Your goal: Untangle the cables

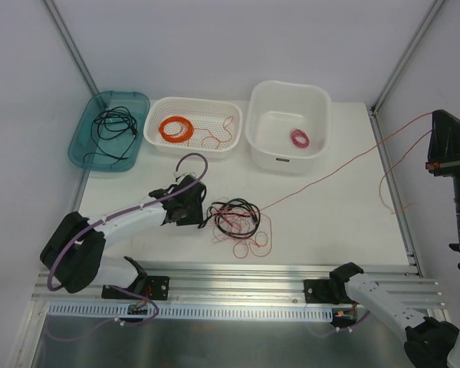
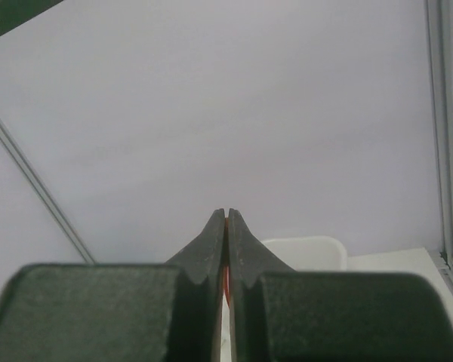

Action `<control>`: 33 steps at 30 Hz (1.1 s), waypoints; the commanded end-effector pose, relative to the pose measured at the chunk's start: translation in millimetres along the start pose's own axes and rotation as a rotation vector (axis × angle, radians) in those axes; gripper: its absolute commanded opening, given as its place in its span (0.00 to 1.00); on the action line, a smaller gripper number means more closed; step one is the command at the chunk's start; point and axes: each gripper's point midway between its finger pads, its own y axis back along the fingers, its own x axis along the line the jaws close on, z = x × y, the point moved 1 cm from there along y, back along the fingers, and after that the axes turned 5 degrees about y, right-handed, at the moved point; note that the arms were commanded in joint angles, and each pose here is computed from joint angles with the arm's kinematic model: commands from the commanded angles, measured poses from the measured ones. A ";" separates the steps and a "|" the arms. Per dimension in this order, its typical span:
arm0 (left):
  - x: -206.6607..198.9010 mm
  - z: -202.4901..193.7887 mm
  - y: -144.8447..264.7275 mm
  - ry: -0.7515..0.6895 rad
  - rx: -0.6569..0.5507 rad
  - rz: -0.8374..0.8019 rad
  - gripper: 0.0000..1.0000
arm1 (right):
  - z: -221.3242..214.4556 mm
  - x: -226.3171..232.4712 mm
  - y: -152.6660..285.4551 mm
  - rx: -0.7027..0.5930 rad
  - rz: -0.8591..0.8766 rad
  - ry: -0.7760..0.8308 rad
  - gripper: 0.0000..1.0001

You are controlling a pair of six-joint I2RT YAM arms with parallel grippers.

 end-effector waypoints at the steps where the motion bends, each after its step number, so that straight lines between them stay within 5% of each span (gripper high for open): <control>1: 1.3 0.6 18.9 -0.008 -0.019 -0.047 0.41 | 0.8 17.4 -21.0 -0.016 0.046 -0.039 0.01; 8: -37.6 29.8 74.9 -0.152 -0.154 -0.292 0.82 | -73.9 54.8 -28.6 0.242 0.223 -0.074 0.01; 11: -68.7 46.9 108.0 -0.290 -0.252 -0.420 0.89 | -112.9 60.5 -25.5 0.350 0.250 -0.099 0.01; 18: -147.1 61.2 150.8 -0.564 -0.417 -0.701 0.94 | -167.6 73.2 -12.0 0.506 0.316 -0.175 0.01; 23: -198.2 41.7 166.1 -0.697 -0.414 -0.910 0.95 | -184.6 77.3 -9.2 0.560 0.328 -0.207 0.01; 33: -262.5 28.7 188.9 -0.735 -0.487 -1.112 0.95 | -226.5 78.2 2.3 0.683 0.328 -0.244 0.01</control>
